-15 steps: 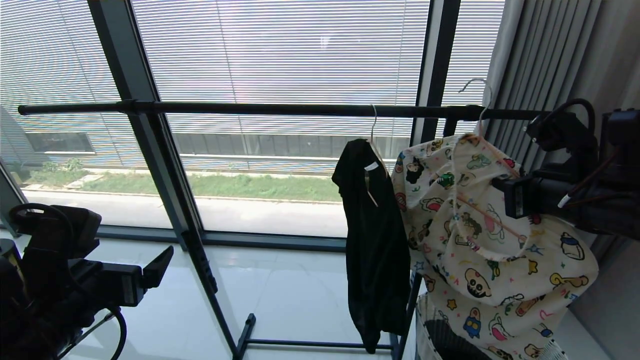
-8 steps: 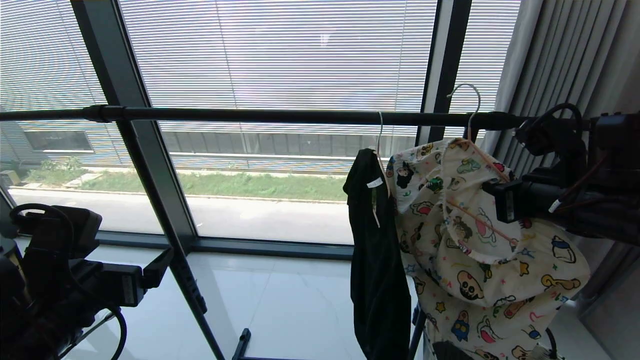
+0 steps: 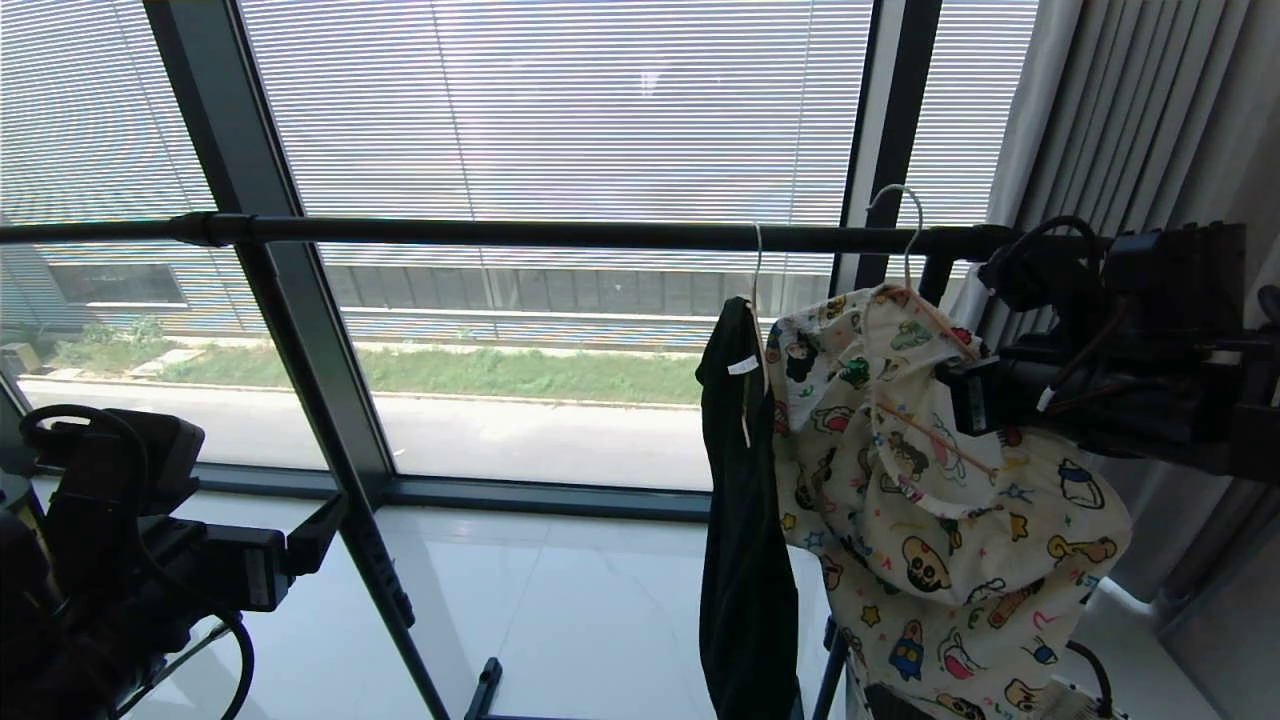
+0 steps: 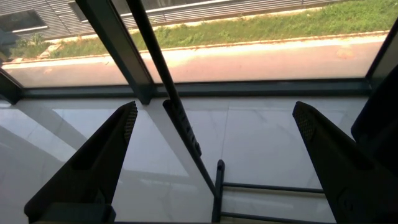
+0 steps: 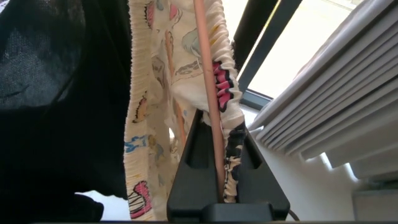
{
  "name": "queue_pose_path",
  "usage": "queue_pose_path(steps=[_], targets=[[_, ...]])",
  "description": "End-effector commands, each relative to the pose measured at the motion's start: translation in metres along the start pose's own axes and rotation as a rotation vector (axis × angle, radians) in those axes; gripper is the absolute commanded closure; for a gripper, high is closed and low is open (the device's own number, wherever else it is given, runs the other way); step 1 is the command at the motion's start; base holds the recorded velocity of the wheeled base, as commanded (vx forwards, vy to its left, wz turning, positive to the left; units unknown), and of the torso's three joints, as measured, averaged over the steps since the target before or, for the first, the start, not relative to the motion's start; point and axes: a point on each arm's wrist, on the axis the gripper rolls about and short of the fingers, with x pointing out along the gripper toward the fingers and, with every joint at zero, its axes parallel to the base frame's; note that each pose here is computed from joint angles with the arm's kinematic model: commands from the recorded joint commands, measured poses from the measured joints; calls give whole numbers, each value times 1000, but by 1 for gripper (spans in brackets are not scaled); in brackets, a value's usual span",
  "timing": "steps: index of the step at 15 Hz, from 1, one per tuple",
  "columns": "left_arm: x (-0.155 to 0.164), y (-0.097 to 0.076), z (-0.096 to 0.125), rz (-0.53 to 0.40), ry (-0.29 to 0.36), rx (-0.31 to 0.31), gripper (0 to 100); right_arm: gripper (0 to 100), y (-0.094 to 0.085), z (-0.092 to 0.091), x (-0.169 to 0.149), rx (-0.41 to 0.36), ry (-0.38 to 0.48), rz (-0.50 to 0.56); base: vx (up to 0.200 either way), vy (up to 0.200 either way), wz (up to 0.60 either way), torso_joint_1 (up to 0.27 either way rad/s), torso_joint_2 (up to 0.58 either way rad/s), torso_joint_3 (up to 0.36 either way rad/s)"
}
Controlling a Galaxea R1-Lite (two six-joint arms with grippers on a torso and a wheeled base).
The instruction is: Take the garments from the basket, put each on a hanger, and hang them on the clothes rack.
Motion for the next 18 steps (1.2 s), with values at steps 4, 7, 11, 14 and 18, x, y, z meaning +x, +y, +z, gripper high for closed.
queue_pose_path(steps=[4, 7, 11, 14, 18], targets=[[1, 0, 0, 1, 4, 1, 0, 100, 4, -3, 23, -8, 33, 3, 0, 0, 0, 0, 0, 0], [1, 0, -1, 0, 6, 1, 0, 100, 6, -4, 24, -10, 38, 7, 0, 0, 0, 0, 0, 0], [1, 0, -1, 0, 6, 1, 0, 100, 7, -5, 25, -14, 45, 11, 0, 0, 0, 0, 0, 0], [1, 0, 0, 1, 4, 1, 0, 100, 8, -4, 25, -14, 42, 12, 0, 0, 0, 0, 0, 0], [1, 0, 0, 1, 4, 1, 0, 100, 8, -2, 27, -14, 39, 11, 0, 0, 0, 0, 0, 0]])
